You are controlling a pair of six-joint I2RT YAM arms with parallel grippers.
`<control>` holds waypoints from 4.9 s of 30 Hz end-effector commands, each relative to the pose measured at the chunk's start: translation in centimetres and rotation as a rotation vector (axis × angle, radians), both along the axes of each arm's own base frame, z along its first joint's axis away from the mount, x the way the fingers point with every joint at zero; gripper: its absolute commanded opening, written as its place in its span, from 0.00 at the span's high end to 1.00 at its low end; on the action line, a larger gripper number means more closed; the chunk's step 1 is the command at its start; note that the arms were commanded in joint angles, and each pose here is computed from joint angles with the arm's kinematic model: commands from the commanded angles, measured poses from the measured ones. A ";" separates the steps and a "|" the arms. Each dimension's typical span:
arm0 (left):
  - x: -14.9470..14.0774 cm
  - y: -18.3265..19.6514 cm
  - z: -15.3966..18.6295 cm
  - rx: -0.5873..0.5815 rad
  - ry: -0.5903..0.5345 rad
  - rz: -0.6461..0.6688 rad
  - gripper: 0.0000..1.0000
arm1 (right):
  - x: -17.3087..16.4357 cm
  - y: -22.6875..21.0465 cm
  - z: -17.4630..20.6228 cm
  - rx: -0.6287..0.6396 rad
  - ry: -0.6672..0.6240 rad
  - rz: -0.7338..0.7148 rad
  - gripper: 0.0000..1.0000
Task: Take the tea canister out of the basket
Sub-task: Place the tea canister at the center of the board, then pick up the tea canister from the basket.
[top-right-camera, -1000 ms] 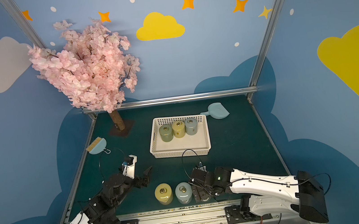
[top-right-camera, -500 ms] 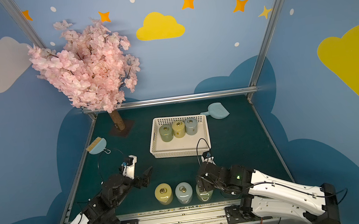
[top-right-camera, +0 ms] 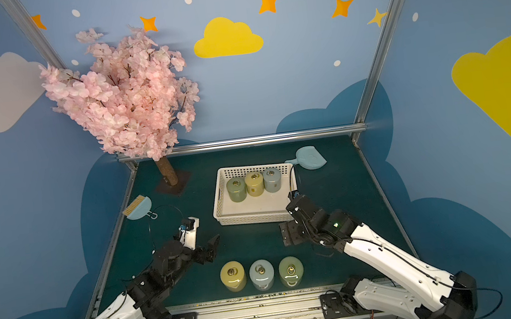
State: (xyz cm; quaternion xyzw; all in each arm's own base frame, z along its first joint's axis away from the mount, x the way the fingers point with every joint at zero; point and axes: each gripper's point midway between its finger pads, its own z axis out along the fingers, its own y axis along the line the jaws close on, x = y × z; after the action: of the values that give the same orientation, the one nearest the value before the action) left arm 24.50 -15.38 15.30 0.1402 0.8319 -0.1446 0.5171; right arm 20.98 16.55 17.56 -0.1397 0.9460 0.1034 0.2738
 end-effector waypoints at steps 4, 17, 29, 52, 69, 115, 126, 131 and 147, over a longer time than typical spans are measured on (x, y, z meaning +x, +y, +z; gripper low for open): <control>2.0 0.3 2.1 -0.099 -0.023 0.054 0.00 | 4.1 1.0 1.8 0.072 -0.078 0.052 0.02; 0.3 0.6 2.0 -0.129 -0.112 -0.017 0.00 | 10.9 1.6 2.4 0.073 -0.142 0.134 0.03; -1.0 -2.3 2.7 -0.131 -0.135 -0.213 0.00 | 17.1 1.7 -0.2 0.018 -0.077 0.139 0.05; -0.7 -1.8 2.3 -0.103 -0.144 -0.190 0.00 | 23.6 4.1 -6.2 -0.094 0.074 0.323 0.03; -0.5 -1.6 2.2 -0.094 -0.146 -0.177 0.00 | 26.9 5.0 -8.0 -0.102 0.081 0.322 0.02; -0.5 -1.4 2.4 -0.095 -0.150 -0.166 0.00 | 26.4 4.8 -2.3 -0.107 0.025 0.225 0.39; -0.6 -1.3 2.6 -0.107 -0.155 -0.157 0.00 | 24.3 4.9 0.9 -0.079 0.006 0.225 0.39; -0.6 -1.2 2.8 -0.112 -0.157 -0.155 0.00 | 23.3 4.8 2.1 -0.069 -0.004 0.218 0.39; -0.8 -1.0 3.0 -0.132 -0.156 -0.142 0.00 | 17.2 4.9 4.5 -0.066 0.003 0.217 0.39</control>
State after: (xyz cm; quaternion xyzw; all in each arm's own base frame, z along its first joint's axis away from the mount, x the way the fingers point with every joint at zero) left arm 23.61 -16.53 17.74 0.1827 0.7682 -0.2236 0.5714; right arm 39.17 21.25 19.23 -0.2546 0.9358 0.0956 0.2241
